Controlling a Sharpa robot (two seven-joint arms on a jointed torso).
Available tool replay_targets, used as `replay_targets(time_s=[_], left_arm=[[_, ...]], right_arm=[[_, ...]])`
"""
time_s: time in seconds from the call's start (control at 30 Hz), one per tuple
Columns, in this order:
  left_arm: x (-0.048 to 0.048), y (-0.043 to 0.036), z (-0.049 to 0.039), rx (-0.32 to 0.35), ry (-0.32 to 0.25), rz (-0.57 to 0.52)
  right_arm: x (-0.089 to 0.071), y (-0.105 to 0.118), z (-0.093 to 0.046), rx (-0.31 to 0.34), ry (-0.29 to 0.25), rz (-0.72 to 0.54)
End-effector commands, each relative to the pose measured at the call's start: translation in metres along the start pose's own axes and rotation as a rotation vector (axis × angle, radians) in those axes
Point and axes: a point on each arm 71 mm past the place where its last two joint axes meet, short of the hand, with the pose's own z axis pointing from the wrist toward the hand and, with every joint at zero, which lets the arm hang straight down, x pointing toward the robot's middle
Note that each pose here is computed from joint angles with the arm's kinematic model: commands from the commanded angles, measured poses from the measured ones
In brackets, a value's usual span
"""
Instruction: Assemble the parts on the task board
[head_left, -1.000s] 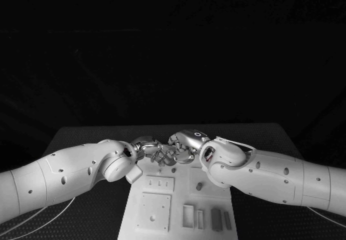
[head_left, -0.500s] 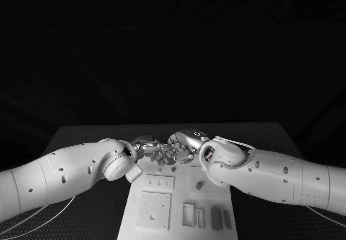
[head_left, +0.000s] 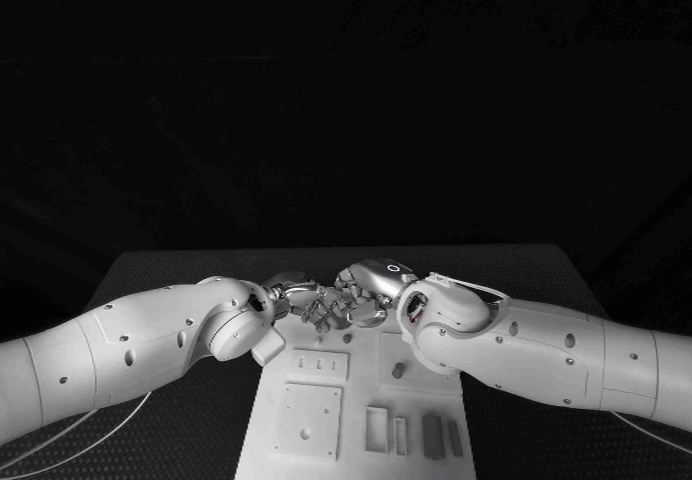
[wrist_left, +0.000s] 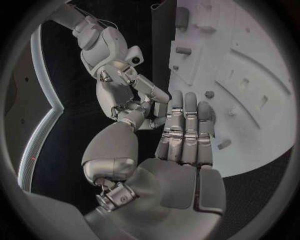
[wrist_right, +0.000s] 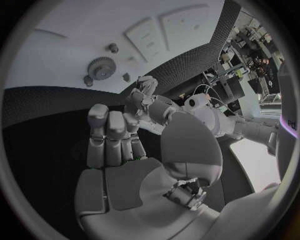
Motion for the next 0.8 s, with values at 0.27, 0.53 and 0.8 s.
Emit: replay_targets(time_s=[0.27,0.53,0.8], left_arm=[[0.0066,-0.0047,0.0021,-0.004,0.028,0.014],[0.0061,-0.0046,0.0016,0.0,0.027,0.013],[0.0058,-0.0044,-0.0011,0.015,0.035,-0.006]], right_arm=[[0.0033,0.0069,0.0005,-0.026,0.02,-0.002],[0.0037,0.0056,0.0005,-0.023,0.025,-0.004],[0.0064,0.0013,0.0005,-0.01,0.037,-0.011]])
